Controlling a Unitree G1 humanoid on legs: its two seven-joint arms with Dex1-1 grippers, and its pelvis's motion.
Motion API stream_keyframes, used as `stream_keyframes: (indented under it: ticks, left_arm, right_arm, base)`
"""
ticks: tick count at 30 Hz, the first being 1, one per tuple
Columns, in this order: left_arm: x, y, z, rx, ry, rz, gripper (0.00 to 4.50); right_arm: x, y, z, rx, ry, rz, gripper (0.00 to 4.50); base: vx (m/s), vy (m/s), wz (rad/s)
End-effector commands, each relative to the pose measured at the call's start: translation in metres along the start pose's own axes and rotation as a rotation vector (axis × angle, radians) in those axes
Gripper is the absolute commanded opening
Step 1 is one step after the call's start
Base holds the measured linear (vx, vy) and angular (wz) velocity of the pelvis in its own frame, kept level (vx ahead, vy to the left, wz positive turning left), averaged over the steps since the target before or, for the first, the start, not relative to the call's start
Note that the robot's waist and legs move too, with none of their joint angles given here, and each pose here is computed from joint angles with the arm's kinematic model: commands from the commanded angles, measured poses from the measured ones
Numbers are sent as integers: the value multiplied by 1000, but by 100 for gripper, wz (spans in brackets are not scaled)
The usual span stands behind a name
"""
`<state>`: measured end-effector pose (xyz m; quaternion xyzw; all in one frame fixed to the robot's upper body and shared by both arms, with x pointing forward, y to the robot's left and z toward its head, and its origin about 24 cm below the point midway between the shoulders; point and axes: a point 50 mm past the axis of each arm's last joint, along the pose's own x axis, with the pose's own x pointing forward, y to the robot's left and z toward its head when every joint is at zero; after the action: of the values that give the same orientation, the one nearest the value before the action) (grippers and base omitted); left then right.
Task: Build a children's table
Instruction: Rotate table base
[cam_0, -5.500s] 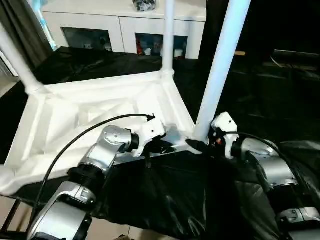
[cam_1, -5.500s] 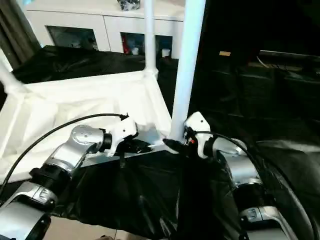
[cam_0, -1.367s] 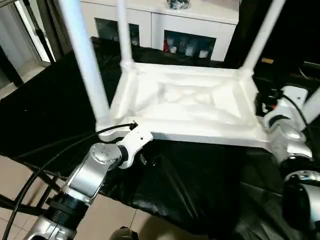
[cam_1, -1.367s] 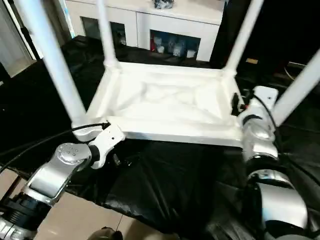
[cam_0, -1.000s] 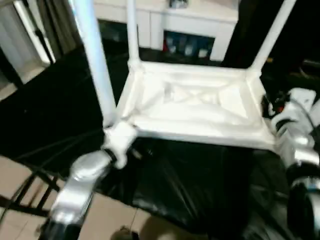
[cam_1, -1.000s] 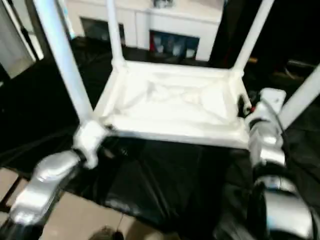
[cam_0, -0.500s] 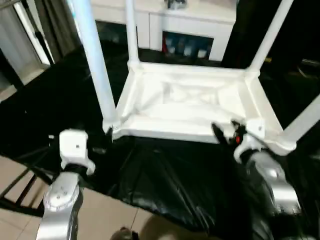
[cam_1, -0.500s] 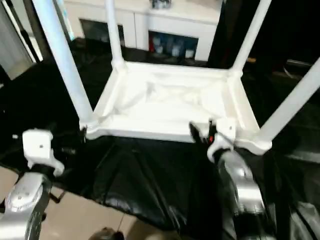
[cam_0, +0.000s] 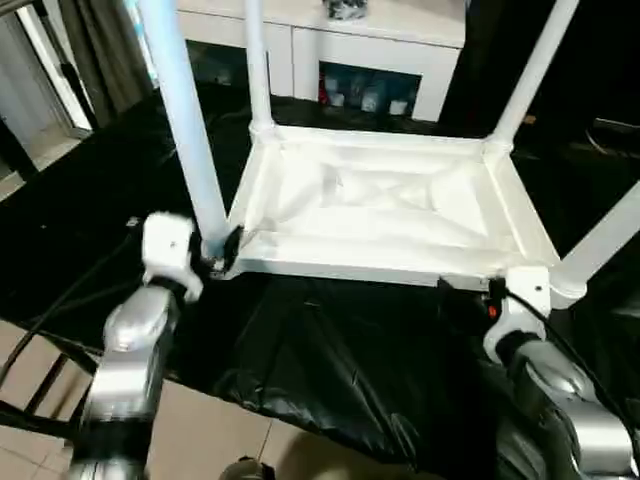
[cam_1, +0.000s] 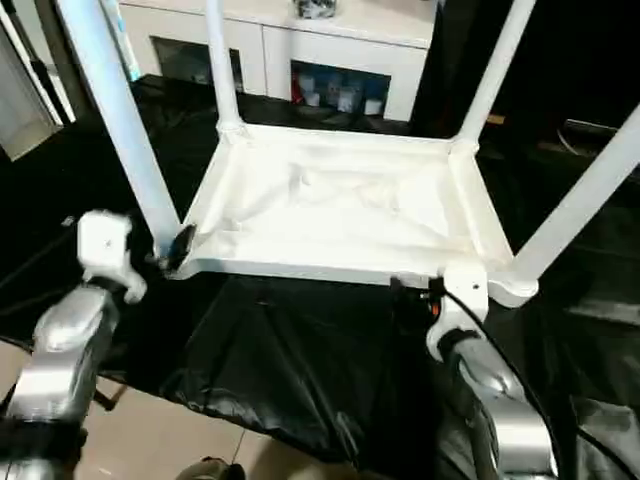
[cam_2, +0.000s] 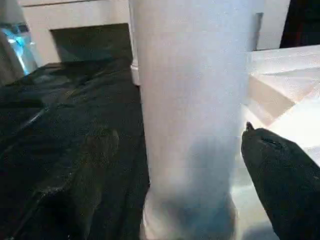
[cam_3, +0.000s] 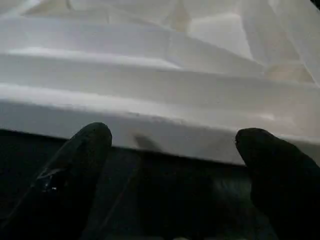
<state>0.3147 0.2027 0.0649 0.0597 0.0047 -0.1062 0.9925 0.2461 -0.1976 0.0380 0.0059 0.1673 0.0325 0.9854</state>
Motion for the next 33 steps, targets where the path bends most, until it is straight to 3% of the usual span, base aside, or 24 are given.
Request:
stream_keyframes:
  ticks: [1,7,10,15,20,24,27,28,29,30,33]
  left_arm:
    - [5,7,-1,15,14,15,450]
    - [26,8,13,-72,-32,-46,450]
    - [33,-1,13,-102,-11,-209,450]
    - [27,-14,6,-148,55,-534,450]
    - [18,-18,5,-228,85,-728,450]
    - [10,-22,5,-267,125,-853,450]
    - [0,-33,11,-321,126,-971,450]
    - [-5,-40,13,-331,124,-1016,450]
    - [-17,-58,18,-350,127,-1116,450]
    - [-17,-58,18,-350,127,-1116,450]
    - [-32,-83,22,-368,128,-1229,450]
  right_arm:
    - [-4,-3,1,-5,23,-33,448]
    - [-11,-4,-4,-20,91,-50,448]
    - [-11,-1,-9,-19,143,-12,448]
    - [11,4,-2,-11,80,22,448]
    - [37,4,3,-45,78,49,448]
    - [46,7,7,-68,81,81,448]
    - [52,14,6,-96,90,136,448]
    - [54,16,6,-99,91,149,448]
    - [59,22,5,-107,90,172,448]
    - [59,22,5,-107,90,172,448]
    - [64,28,5,-109,92,192,448]
  base:
    - [0,0,0]
    - [0,0,0]
    - [0,0,0]
    - [0,0,0]
    - [0,0,0]
    - [0,0,0]
    - [0,0,0]
    - [0,0,0]
    - [0,0,0]
    - [0,0,0]
    - [0,0,0]
